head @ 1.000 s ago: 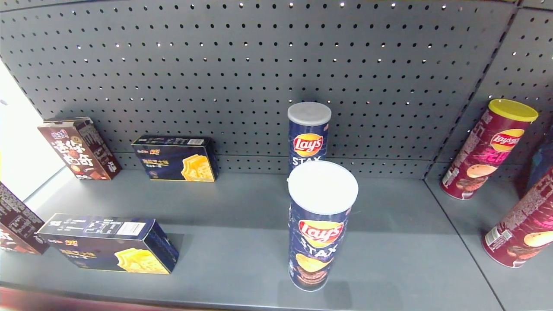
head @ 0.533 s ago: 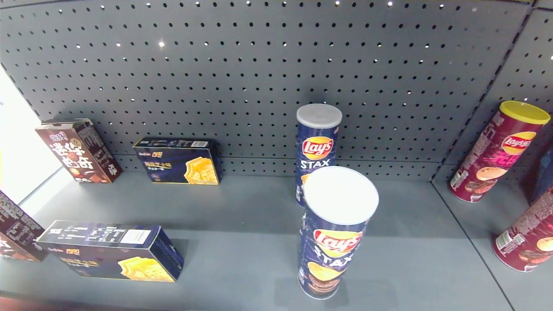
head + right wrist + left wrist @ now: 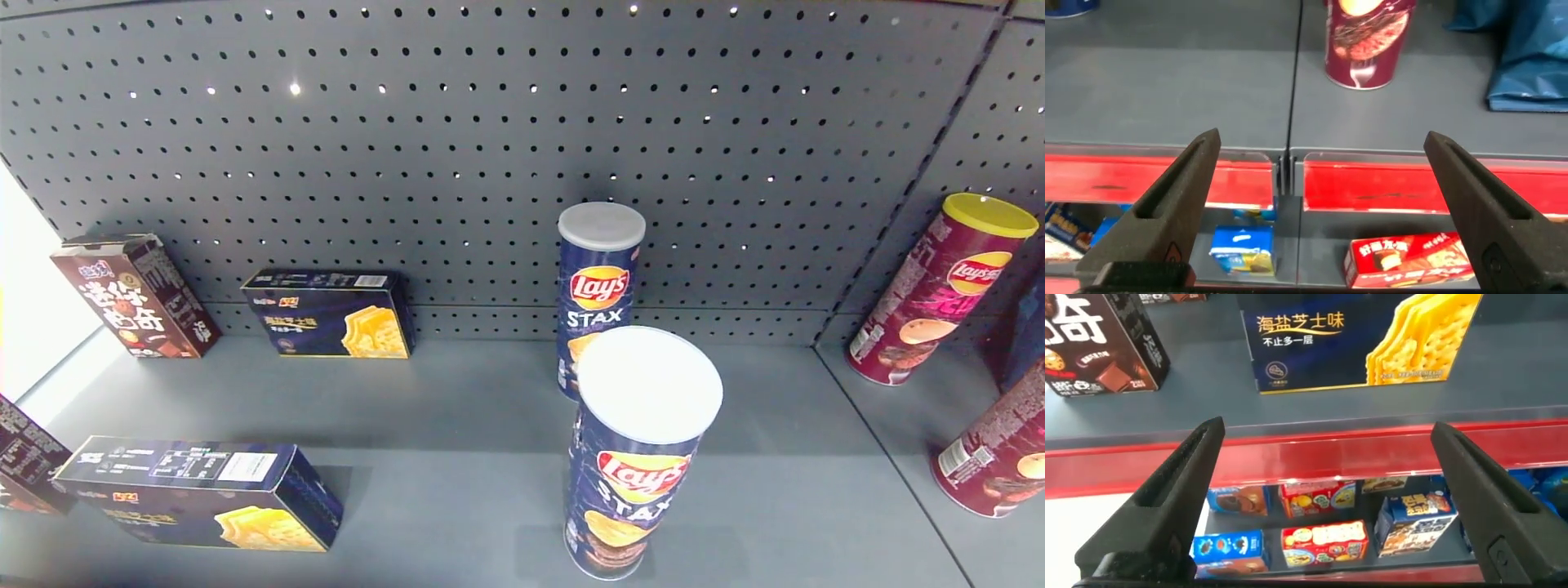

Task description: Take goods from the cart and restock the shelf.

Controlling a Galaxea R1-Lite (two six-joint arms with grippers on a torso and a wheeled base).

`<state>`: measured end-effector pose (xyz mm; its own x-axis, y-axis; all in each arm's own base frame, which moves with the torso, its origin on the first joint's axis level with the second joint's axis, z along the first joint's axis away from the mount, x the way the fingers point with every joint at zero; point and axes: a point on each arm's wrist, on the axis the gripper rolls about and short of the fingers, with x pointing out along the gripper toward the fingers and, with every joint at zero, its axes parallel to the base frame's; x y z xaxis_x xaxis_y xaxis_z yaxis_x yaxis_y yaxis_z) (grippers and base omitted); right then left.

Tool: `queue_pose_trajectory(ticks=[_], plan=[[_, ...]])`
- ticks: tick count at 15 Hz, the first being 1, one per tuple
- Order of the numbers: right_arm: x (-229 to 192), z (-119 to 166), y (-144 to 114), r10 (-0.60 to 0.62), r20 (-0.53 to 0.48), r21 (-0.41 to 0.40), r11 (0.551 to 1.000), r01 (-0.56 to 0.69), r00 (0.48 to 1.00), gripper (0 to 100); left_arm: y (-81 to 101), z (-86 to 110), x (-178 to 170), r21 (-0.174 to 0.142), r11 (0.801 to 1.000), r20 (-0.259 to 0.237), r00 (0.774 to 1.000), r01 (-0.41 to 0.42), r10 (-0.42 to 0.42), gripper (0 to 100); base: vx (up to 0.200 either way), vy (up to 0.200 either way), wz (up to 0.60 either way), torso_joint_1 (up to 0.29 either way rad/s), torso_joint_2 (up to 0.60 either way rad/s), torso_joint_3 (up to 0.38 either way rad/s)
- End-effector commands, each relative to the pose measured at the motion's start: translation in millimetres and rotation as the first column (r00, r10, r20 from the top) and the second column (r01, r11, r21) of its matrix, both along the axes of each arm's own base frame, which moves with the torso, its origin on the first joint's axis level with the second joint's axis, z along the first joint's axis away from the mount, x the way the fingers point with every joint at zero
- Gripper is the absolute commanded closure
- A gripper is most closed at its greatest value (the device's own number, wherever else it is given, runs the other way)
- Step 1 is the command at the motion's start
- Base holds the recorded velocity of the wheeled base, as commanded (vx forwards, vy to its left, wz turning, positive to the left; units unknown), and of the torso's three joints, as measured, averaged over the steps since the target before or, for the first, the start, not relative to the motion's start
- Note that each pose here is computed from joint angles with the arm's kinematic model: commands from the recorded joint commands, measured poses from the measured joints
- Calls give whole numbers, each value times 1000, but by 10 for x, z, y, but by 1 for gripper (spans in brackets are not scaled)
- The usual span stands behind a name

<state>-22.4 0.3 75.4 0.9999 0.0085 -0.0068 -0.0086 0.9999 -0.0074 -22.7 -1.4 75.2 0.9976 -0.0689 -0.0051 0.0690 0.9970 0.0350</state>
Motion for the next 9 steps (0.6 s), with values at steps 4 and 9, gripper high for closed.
queue_pose_trajectory(ticks=[4, 9], plan=[[1, 0, 0, 1, -1, 0, 1000, -1, 1000, 0, 1, 0, 0, 12, 1000, 1, 1000, -4, 4, 0, 0, 0, 0, 0, 0, 0], [1, 0, 0, 1, -1, 0, 1000, -1, 1000, 0, 1, 0, 0, 20, 1000, 2, 1000, -4, 4, 0, 0, -40, 0, 0, 0, 0]])
